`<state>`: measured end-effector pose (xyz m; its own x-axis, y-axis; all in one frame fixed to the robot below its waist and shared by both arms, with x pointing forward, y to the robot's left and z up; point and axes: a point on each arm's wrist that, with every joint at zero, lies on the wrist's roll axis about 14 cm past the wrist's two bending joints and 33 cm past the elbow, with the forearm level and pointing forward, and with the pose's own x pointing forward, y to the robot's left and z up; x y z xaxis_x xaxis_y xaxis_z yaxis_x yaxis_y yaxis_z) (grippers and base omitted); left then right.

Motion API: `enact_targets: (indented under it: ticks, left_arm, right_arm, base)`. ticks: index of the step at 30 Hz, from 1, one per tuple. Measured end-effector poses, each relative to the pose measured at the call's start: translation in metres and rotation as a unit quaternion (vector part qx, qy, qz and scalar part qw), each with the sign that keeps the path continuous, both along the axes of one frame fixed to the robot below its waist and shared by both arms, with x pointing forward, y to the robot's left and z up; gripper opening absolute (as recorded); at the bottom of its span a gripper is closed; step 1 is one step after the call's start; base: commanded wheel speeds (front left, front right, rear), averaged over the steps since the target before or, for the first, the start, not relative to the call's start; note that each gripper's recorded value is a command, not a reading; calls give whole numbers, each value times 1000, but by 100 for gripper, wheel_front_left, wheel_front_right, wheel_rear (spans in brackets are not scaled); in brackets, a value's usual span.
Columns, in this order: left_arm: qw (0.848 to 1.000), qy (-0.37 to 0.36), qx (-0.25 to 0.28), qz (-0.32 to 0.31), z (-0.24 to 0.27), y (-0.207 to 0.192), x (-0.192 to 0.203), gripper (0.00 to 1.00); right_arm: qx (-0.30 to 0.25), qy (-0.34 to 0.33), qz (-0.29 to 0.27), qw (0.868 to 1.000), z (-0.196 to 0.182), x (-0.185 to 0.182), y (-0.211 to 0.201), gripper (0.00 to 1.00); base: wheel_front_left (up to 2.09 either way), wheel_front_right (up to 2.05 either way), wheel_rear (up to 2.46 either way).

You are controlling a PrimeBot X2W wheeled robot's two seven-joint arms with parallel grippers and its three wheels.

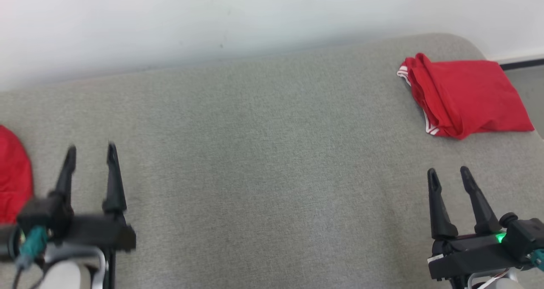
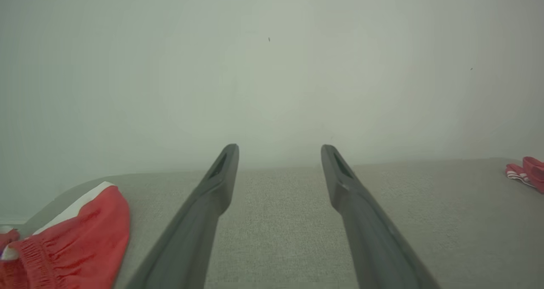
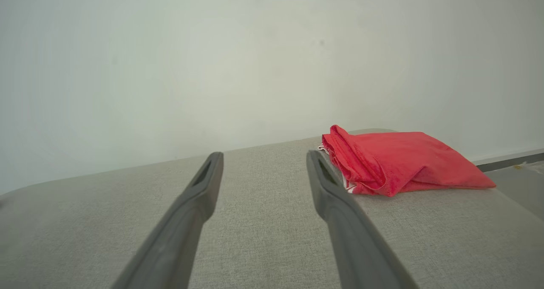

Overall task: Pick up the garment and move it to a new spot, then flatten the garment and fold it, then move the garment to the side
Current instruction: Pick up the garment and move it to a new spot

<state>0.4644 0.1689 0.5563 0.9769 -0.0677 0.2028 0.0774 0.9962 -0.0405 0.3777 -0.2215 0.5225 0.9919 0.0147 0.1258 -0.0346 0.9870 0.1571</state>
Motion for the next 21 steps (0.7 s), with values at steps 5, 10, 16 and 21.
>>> enact_targets:
  ticks: [5, 10, 16, 21]
  left_arm:
    - [1000, 22, -7, 19, -19, 13, -29, 100]
    - [998, 42, -20, 49, -35, 27, -57, 100]
    - [996, 52, -17, 71, -42, 38, -79, 100]
    - [996, 43, -13, 76, -37, 39, -86, 100]
  right_arm:
    - [2, 3, 15, 1000, -2, -2, 10, 100]
    - [6, 2, 32, 999, -2, -2, 20, 100]
    - [11, 11, 47, 999, -8, -2, 31, 100]
    - [14, 12, 57, 998, -8, 1, 39, 100]
  base:
    - [0, 0, 0]
    - [0, 0, 0]
    - [0, 0, 0]
    - [0, 0, 0]
